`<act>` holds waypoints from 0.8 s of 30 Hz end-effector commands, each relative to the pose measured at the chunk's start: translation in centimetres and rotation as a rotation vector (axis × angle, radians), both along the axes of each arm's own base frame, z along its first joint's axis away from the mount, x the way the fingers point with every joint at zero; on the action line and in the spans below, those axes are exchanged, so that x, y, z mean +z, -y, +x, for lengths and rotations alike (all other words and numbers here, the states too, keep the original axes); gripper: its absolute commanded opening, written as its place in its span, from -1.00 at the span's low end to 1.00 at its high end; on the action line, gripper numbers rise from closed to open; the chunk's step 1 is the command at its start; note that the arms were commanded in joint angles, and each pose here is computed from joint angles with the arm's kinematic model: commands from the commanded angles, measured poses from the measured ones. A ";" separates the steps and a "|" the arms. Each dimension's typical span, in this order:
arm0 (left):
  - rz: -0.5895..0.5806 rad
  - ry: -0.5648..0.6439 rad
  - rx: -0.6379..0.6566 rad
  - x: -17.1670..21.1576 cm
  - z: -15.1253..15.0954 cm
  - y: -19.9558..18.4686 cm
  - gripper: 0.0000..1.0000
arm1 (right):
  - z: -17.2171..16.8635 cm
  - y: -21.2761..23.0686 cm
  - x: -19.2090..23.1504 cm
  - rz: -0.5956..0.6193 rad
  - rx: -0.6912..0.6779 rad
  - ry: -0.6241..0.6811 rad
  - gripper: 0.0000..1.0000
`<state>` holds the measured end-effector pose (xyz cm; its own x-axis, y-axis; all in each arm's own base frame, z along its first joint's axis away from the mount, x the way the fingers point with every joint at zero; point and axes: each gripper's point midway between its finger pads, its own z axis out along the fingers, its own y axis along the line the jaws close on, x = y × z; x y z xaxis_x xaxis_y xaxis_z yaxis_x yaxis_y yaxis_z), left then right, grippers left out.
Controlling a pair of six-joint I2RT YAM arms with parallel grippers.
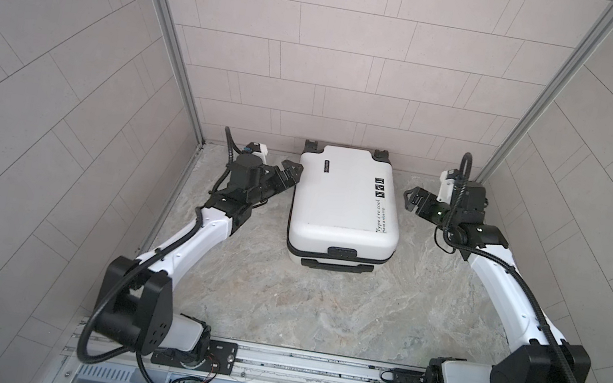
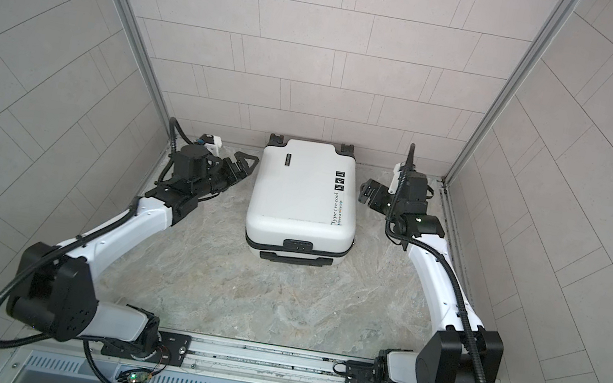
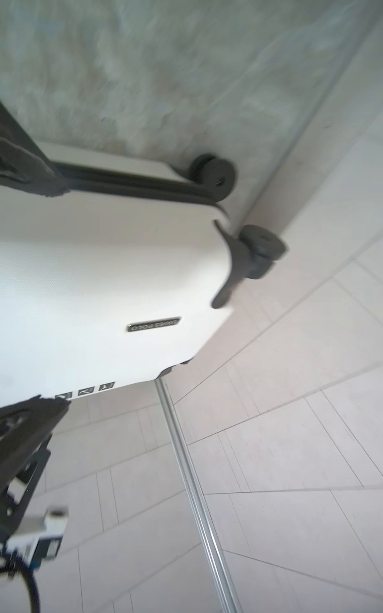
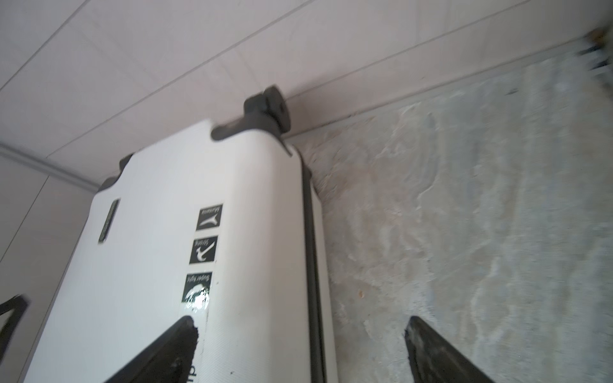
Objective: Pack the luggage
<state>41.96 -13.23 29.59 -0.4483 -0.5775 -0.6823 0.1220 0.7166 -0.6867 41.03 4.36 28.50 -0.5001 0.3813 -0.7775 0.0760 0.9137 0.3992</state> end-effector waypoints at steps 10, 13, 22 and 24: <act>0.823 0.027 0.573 -2.0 -1.8 -14.7 1.00 | -1.6 11.1 1.7 -0.424 -0.471 0.214 1.00; 0.877 -0.025 0.586 -8.8 -3.1 -16.5 1.00 | -2.8 12.6 -3.1 -0.550 -0.508 0.099 1.00; 0.908 -0.021 0.531 -17.3 -4.6 -16.9 1.00 | -5.4 12.2 -16.5 -0.672 -0.388 0.008 1.00; 0.880 -0.011 0.508 -18.2 -4.1 -17.0 1.00 | -4.7 11.5 -16.9 -0.677 -0.326 -0.023 1.00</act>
